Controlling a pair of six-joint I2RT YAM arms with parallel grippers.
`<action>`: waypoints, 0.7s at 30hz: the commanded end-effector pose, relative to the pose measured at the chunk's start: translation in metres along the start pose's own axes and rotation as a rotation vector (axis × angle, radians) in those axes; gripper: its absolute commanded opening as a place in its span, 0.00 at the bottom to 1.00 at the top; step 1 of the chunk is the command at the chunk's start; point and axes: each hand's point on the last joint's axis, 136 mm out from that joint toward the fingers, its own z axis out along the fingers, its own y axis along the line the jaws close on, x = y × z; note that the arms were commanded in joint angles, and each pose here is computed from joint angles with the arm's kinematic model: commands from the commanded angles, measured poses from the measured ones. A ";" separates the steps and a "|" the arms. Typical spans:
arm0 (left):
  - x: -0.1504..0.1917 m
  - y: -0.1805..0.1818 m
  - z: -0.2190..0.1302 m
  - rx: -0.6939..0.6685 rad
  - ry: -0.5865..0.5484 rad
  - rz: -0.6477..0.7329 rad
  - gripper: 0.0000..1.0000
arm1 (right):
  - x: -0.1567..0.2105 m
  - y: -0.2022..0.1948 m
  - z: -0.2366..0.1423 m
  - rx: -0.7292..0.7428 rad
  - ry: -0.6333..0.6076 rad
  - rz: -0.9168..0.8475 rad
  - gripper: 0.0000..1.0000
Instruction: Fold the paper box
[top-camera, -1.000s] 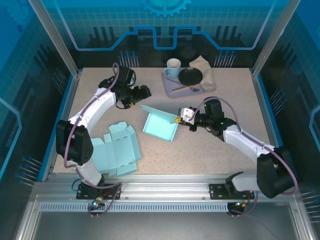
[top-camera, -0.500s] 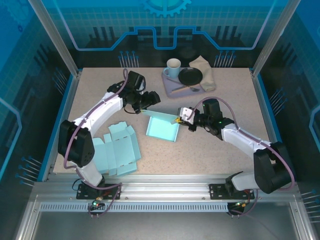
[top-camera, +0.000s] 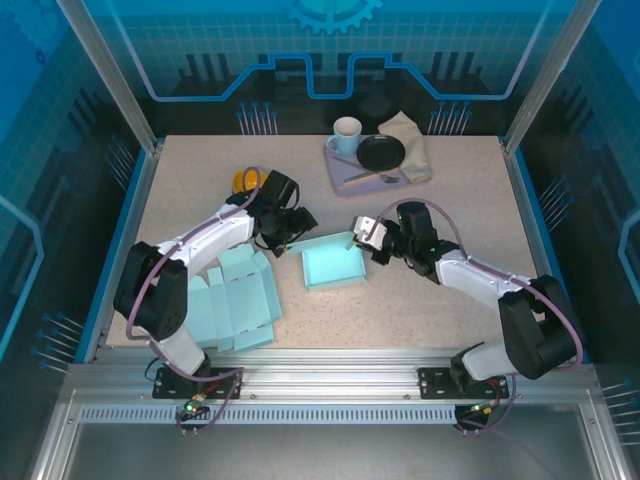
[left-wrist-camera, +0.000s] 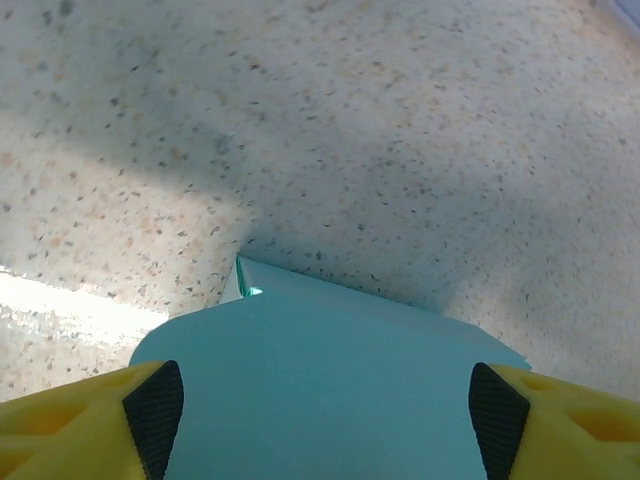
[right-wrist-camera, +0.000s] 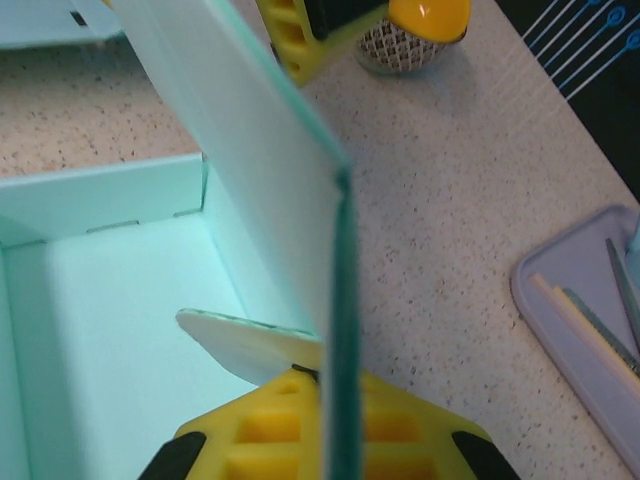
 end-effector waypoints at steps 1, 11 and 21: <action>0.016 -0.031 -0.010 0.103 0.013 -0.134 0.78 | -0.023 0.019 0.009 -0.036 -0.079 -0.041 0.00; 0.014 -0.043 -0.017 0.187 -0.029 -0.344 0.76 | -0.013 0.052 0.013 -0.117 -0.057 -0.077 0.00; 0.029 -0.075 -0.014 0.250 0.023 -0.398 0.73 | -0.034 0.067 0.021 -0.185 -0.104 -0.102 0.00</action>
